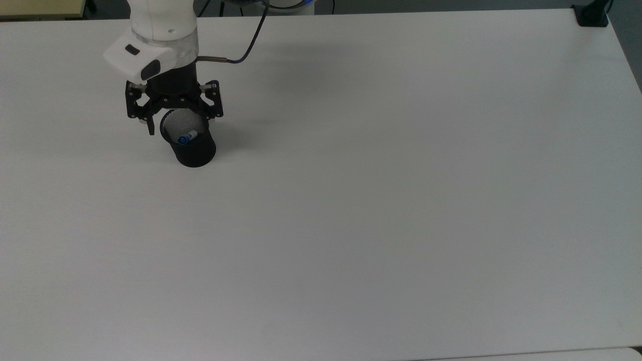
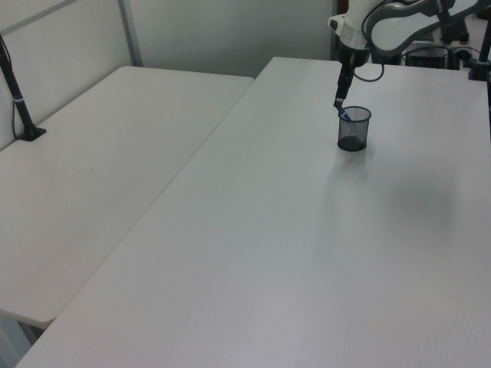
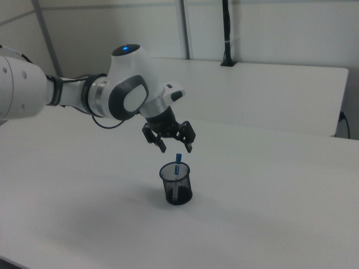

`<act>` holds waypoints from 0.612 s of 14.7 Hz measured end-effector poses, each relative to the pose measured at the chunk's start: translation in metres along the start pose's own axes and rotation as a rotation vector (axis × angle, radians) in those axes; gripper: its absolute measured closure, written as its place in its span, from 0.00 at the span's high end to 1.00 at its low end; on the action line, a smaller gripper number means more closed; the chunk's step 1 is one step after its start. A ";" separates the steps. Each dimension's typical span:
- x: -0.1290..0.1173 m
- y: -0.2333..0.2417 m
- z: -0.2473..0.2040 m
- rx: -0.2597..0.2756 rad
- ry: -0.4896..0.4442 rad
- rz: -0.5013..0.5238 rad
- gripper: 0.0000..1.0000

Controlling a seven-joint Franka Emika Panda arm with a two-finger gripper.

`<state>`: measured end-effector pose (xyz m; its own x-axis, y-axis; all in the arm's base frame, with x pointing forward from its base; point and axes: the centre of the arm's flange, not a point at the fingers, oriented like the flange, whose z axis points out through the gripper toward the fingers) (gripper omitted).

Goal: Remove the marker
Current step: 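Lower the gripper into the cup and close on the blue marker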

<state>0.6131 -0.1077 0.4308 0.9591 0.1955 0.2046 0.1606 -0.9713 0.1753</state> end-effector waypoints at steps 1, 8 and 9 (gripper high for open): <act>-0.001 -0.001 0.005 0.001 -0.007 -0.002 0.89; 0.000 -0.003 0.024 0.001 -0.006 -0.006 0.51; 0.000 -0.003 0.024 0.001 -0.006 -0.006 0.40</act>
<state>0.6183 -0.1077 0.4067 0.9594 0.2008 0.1979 0.1669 -0.9703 0.1752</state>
